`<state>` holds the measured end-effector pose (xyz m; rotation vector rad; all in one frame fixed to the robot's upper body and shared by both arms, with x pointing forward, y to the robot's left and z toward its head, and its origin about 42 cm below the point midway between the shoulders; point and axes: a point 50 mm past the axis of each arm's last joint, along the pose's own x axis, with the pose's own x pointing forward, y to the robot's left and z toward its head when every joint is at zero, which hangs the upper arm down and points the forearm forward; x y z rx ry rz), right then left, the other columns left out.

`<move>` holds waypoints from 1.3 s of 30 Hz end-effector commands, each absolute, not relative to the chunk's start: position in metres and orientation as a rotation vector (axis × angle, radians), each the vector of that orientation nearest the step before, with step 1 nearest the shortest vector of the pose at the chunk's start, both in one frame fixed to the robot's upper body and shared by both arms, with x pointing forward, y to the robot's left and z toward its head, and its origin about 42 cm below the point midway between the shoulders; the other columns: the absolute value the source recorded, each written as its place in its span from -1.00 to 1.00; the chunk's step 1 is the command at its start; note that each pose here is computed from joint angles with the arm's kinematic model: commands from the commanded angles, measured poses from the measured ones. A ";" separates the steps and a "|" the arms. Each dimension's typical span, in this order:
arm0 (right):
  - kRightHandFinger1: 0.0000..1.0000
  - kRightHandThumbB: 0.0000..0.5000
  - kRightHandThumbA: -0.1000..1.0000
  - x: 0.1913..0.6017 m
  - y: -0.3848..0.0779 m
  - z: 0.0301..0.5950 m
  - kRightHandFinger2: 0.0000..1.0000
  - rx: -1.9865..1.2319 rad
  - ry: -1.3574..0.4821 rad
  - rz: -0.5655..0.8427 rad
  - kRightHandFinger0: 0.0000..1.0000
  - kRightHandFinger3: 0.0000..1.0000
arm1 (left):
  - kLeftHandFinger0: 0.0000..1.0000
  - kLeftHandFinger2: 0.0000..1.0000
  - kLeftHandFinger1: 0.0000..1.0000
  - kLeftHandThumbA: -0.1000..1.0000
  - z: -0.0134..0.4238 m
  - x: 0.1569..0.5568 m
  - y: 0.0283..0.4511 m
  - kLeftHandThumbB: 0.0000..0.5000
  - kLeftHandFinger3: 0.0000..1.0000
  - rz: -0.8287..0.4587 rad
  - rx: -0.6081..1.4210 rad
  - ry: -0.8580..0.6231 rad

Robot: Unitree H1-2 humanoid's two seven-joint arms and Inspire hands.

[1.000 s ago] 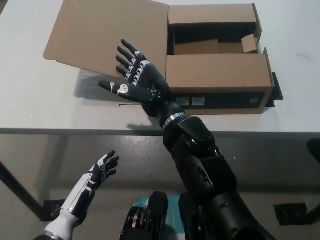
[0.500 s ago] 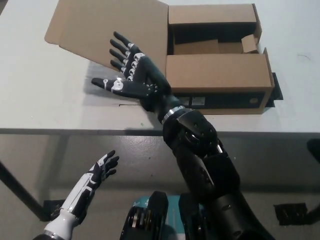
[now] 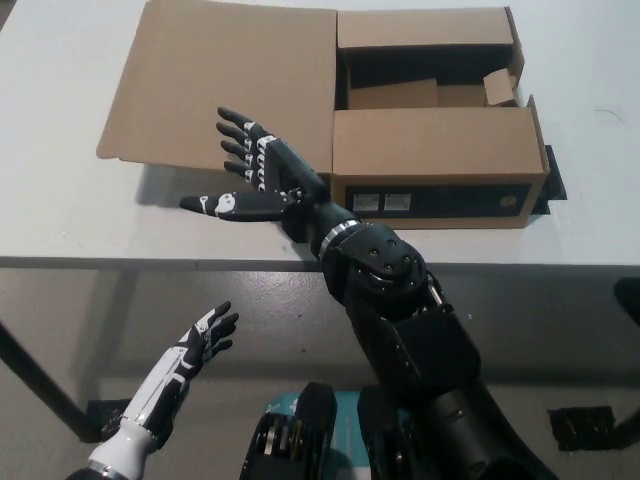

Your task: A small storage box is placed at the center of the table and the robot uses its right hand to slide under its lid and push it upwards to open it

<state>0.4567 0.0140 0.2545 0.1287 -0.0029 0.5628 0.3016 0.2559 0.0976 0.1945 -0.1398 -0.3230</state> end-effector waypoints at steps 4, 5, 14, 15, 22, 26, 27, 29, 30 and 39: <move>1.00 0.24 1.00 0.416 0.009 0.331 1.00 0.257 -0.306 0.715 1.00 1.00 | 1.00 1.00 1.00 1.00 0.106 0.302 0.257 0.47 1.00 -0.351 0.212 -0.173; 1.00 0.26 1.00 0.409 0.005 0.341 1.00 0.269 -0.339 0.737 1.00 1.00 | 1.00 1.00 1.00 1.00 0.106 0.302 0.258 0.46 1.00 -0.352 0.213 -0.174; 1.00 0.21 1.00 0.305 -0.070 0.432 1.00 0.284 -0.912 0.817 1.00 1.00 | 1.00 1.00 1.00 1.00 0.106 0.304 0.258 0.38 1.00 -0.356 0.224 -0.182; 1.00 0.30 1.00 0.292 -0.082 0.437 1.00 0.281 -0.958 0.801 1.00 1.00 | 1.00 1.00 1.00 1.00 0.106 0.304 0.258 0.38 1.00 -0.357 0.238 -0.179; 1.00 0.35 1.00 0.237 -0.163 0.443 1.00 0.116 -1.197 0.545 1.00 1.00 | 1.00 1.00 1.00 1.00 0.104 0.303 0.260 0.37 1.00 -0.354 0.237 -0.166; 1.00 0.27 1.00 0.224 -0.199 0.422 1.00 0.055 -1.192 0.459 1.00 1.00 | 1.00 1.00 1.00 1.00 0.103 0.302 0.261 0.38 1.00 -0.348 0.238 -0.170; 1.00 0.27 1.00 0.220 -0.210 0.410 1.00 0.039 -1.173 0.421 1.00 1.00 | 1.00 1.00 1.00 1.00 0.101 0.301 0.261 0.41 1.00 -0.348 0.236 -0.170; 1.00 0.21 1.00 0.214 -0.224 0.396 1.00 0.011 -1.142 0.396 1.00 1.00 | 1.00 1.00 1.00 1.00 0.099 0.301 0.260 0.40 1.00 -0.348 0.219 -0.166; 1.00 0.17 1.00 0.210 -0.230 0.388 1.00 0.010 -1.116 0.389 1.00 1.00 | 1.00 1.00 1.00 1.00 0.099 0.300 0.260 0.40 1.00 -0.348 0.217 -0.166; 1.00 0.32 1.00 0.200 -0.255 0.309 1.00 -0.003 -0.876 0.212 1.00 1.00 | 1.00 1.00 1.00 1.00 0.094 0.296 0.258 0.37 1.00 -0.336 0.193 -0.157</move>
